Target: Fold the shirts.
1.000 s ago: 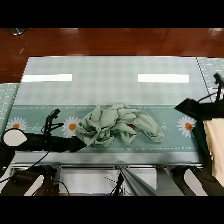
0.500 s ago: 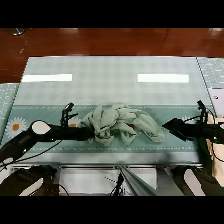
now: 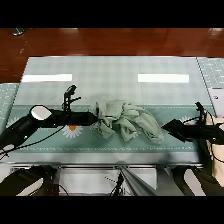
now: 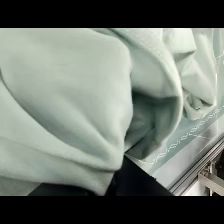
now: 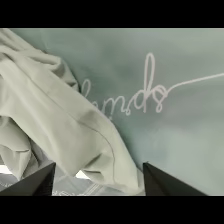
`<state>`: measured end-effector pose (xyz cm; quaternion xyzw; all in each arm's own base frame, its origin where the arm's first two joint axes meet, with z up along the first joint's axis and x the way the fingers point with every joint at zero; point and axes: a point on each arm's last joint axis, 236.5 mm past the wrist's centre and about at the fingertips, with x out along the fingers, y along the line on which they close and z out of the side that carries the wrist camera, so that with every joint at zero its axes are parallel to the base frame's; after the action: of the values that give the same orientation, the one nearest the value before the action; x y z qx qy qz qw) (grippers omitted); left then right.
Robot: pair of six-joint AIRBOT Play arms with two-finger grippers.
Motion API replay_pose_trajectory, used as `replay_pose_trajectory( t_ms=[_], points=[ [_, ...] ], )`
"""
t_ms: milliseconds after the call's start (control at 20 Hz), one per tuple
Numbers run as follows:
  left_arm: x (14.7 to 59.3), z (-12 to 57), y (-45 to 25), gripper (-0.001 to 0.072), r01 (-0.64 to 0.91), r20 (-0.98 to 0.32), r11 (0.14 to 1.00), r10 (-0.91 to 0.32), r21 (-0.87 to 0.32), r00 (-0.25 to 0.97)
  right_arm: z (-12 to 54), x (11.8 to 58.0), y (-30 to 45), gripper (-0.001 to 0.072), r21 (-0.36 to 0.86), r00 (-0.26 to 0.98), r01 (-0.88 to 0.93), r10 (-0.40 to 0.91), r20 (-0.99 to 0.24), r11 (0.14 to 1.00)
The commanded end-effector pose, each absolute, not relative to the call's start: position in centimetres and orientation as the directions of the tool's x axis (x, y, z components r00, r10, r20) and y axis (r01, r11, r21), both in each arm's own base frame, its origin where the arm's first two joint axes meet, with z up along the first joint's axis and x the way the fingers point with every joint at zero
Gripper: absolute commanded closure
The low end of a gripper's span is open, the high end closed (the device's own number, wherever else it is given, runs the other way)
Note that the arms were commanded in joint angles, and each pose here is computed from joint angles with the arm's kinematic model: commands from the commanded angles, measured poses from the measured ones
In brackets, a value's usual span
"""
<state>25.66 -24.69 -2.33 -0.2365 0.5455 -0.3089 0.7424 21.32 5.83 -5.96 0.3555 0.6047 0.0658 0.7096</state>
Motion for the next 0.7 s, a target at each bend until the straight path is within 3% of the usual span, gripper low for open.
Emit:
replay_pose_trajectory(
  t_ms=[0, 100, 350, 400, 500, 650],
  points=[
    [26.0, -1.7, -25.0, 0.0677, 0.218, -0.656, 0.691, -0.723, -0.689, 0.218, -7.2, 21.1, 6.0, 0.0093, 0.584, 0.214, 0.358, 0.545, -0.811, 0.729],
    [25.7, -1.7, -25.0, 0.0677, 0.219, -0.656, 0.687, -0.726, -0.693, 0.206, -7.8, 20.9, 6.9, 0.0093, 0.610, 0.176, 0.361, 0.591, -0.787, 0.705],
    [25.5, -1.7, -25.1, 0.0677, 0.216, -0.656, 0.684, -0.730, -0.697, 0.193, -10.2, 20.7, 11.9, 0.0093, 0.606, 0.059, 0.269, 0.615, -0.786, 0.749],
    [25.5, -1.7, -25.1, 0.0677, 0.216, -0.656, 0.684, -0.730, -0.697, 0.194, -10.3, 21.0, 13.1, 0.0159, 0.620, 0.060, 0.262, 0.628, -0.776, 0.740],
    [25.6, -1.5, -25.0, 0.0677, 0.219, -0.654, 0.682, -0.731, -0.697, 0.197, -9.6, 21.8, 14.8, 0.0692, 0.652, 0.072, 0.189, 0.652, -0.755, 0.734],
    [28.1, 2.8, -23.2, 0.0677, 0.254, -0.602, 0.655, -0.754, -0.711, 0.261, -3.9, 26.1, 15.5, 0.0684, 0.693, 0.124, 0.036, 0.684, -0.719, 0.720]
  ],
)
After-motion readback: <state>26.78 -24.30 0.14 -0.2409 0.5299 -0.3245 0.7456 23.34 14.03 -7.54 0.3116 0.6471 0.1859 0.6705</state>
